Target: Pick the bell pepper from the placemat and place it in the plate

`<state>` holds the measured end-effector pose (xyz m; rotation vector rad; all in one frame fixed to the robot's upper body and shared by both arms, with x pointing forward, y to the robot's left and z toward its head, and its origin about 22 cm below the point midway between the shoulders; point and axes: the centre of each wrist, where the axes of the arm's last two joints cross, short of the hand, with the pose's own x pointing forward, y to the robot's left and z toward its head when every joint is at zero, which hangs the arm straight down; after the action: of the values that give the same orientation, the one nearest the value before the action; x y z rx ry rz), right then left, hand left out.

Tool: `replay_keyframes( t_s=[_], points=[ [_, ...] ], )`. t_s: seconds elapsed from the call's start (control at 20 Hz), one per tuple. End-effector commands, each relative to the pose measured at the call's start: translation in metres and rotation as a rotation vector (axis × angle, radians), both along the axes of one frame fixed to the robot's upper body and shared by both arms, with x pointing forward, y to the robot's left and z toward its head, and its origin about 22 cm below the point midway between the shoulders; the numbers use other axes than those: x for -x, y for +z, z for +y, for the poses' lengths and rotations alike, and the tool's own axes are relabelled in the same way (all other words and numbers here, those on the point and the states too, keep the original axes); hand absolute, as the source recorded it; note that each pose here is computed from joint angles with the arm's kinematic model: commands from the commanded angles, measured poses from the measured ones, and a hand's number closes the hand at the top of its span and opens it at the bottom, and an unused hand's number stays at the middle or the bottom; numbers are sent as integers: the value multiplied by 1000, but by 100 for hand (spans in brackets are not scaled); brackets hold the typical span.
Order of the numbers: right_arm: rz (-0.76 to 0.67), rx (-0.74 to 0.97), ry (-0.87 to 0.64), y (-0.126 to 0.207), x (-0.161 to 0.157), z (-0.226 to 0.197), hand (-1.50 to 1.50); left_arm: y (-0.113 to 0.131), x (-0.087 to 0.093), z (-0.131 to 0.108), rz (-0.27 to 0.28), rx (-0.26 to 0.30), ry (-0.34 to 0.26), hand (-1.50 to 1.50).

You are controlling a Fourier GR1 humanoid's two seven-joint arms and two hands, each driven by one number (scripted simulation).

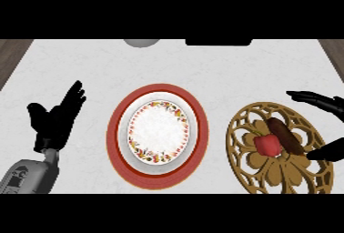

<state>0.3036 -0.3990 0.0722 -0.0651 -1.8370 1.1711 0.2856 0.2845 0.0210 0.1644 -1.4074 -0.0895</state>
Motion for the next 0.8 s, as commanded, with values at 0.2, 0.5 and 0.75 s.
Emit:
replay_keyframes(
  t_s=[0.2, 0.5, 0.75],
  points=[
    [4, 178, 74, 26, 1, 29, -150, 3, 10, -2, 10, 5, -6, 0],
    [66, 361, 82, 4, 10, 45, -150, -6, 8, 7, 7, 0, 10, 0],
    [0, 504, 56, 0, 9, 59, -150, -2, 2, 10, 17, 6, 6, 0]
  ],
)
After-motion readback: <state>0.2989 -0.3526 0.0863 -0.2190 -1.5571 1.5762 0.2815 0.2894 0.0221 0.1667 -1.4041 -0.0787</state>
